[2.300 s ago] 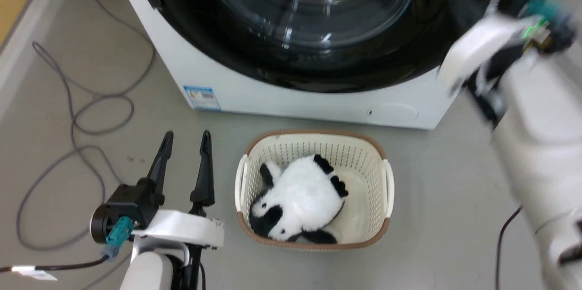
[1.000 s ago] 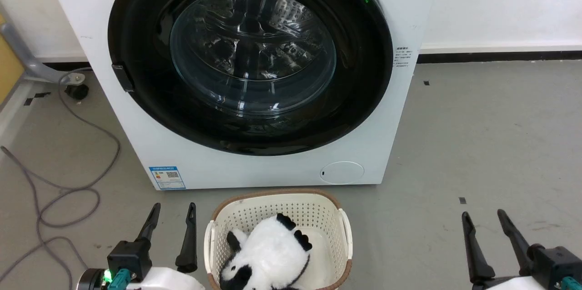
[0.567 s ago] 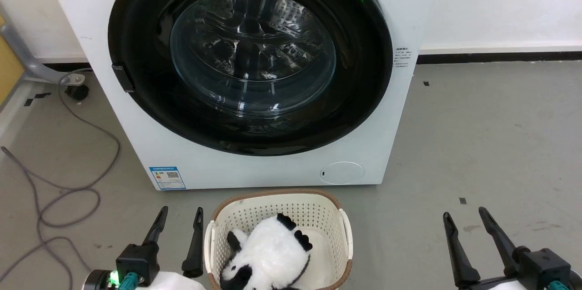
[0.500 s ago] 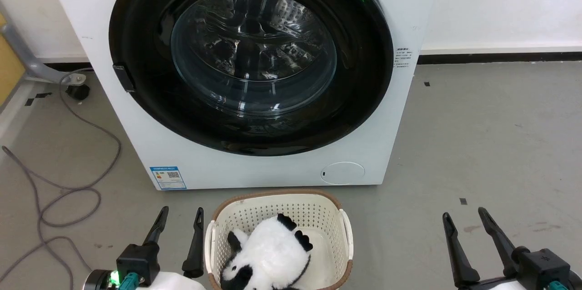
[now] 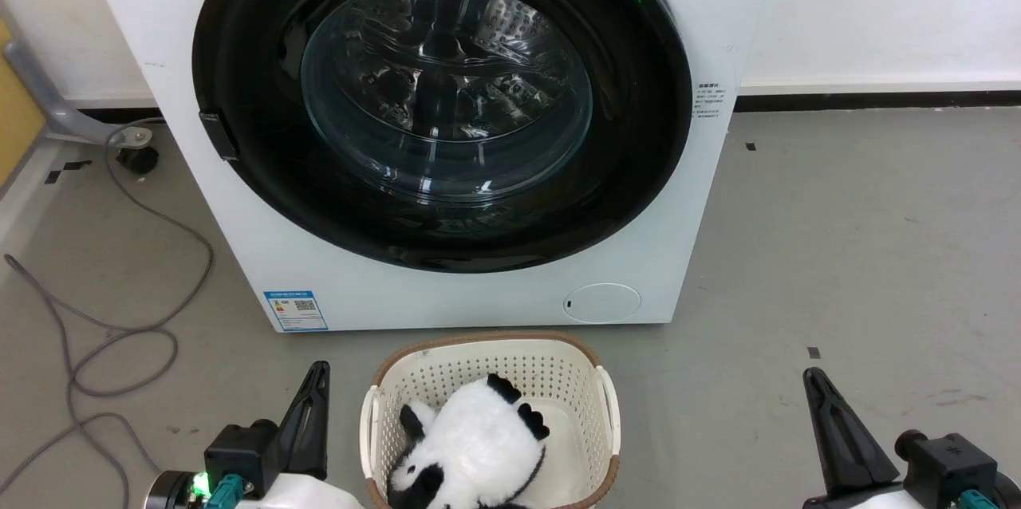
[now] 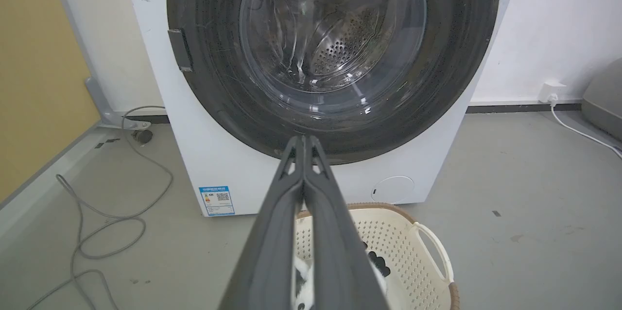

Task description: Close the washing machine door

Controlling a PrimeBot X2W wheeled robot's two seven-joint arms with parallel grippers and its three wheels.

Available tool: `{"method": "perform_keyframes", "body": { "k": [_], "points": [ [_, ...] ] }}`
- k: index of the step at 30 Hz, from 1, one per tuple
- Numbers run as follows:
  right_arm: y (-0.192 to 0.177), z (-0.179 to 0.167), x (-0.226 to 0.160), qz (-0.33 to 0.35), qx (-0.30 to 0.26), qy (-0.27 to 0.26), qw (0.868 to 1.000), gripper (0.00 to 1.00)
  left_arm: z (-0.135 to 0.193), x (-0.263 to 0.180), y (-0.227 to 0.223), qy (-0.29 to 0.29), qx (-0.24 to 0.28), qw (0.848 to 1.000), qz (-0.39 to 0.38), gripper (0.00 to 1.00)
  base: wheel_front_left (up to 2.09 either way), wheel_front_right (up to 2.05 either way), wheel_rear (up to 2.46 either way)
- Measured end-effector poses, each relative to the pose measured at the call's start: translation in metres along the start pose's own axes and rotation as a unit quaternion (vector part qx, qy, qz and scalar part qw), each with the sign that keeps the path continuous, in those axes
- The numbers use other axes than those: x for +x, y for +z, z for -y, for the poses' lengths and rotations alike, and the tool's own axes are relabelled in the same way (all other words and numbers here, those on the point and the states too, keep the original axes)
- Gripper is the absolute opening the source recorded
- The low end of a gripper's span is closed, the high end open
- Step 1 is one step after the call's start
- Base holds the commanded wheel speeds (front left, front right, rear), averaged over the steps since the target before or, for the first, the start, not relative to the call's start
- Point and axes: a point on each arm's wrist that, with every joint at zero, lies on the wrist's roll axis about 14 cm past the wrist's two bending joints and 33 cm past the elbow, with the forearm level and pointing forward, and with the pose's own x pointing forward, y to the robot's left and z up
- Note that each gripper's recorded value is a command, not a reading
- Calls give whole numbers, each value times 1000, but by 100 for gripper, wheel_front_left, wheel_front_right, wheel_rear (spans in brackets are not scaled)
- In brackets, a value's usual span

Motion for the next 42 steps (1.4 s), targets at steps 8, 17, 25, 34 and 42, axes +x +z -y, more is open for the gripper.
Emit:
{"method": "perform_keyframes", "body": {
  "k": [8, 17, 25, 34, 42],
  "points": [
    [-2, 0, 1, -6, -3, 1, 1000, 0, 0, 1, 2, 1, 2, 1000, -2, 0, 0, 0, 0],
    [-3, -1, 2, -10, -5, 2, 1000, 0, -1, 2, 3, 3, 5, 1000, -4, 0, 0, 0, 0],
    [-2, -2, 5, -9, -8, 4, 1000, 0, -1, 3, 5, 5, 10, 1000, -6, 0, 0, 0, 0],
    [-2, -3, 8, -13, -12, 6, 1000, 0, -2, 3, 7, 7, 14, 1000, -9, 0, 0, 0, 0],
    [-1, -4, 11, -13, -15, 8, 1000, 0, -2, 4, 9, 9, 15, 1000, -10, 0, 0, 0, 0]
  ]
}}
